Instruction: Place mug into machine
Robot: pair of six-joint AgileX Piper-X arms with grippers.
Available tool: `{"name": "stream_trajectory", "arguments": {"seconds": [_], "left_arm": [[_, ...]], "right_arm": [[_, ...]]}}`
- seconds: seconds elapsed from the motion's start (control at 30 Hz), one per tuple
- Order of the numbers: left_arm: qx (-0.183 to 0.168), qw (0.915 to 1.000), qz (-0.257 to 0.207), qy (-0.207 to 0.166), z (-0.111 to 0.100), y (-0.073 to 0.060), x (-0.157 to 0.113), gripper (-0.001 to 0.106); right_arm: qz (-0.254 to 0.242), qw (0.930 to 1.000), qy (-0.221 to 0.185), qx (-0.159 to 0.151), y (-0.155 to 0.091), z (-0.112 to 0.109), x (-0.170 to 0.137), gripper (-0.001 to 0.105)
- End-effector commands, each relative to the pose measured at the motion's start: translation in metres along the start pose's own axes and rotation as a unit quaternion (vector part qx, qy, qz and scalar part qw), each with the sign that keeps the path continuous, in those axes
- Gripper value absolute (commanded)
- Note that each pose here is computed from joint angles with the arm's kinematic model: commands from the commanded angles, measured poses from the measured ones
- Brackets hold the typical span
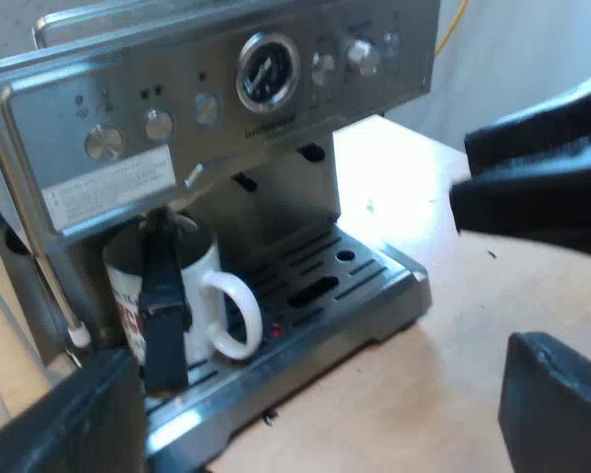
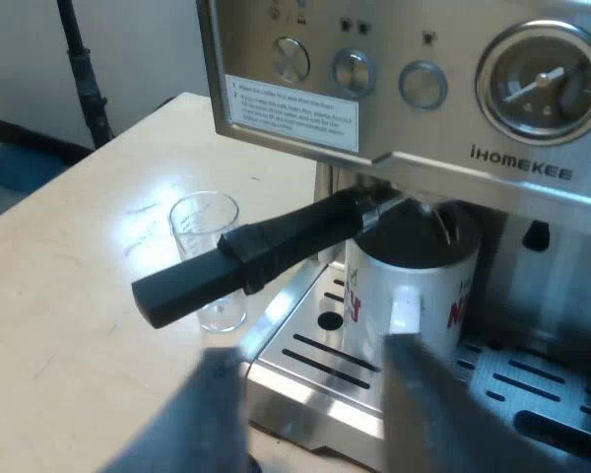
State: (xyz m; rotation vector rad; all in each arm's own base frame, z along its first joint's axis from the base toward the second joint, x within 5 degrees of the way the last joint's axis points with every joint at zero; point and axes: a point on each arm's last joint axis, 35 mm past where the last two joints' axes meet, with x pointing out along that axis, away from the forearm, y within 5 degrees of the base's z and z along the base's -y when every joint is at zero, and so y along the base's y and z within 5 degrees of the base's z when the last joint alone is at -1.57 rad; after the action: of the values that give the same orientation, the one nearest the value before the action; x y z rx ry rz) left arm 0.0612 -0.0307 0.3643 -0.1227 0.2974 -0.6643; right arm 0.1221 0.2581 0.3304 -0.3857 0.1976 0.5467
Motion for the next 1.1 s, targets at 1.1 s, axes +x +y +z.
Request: {"name": "stream_trajectory", "arguments": {"seconds": [1.1], "left_arm": [[0.007,0.9997,-0.023,0.0,0.017,0.017,0.052,0.074]], "right_arm": [[0.023,0.9984,-0.051,0.007,-0.028,-0.005,0.079,0.0]]}}
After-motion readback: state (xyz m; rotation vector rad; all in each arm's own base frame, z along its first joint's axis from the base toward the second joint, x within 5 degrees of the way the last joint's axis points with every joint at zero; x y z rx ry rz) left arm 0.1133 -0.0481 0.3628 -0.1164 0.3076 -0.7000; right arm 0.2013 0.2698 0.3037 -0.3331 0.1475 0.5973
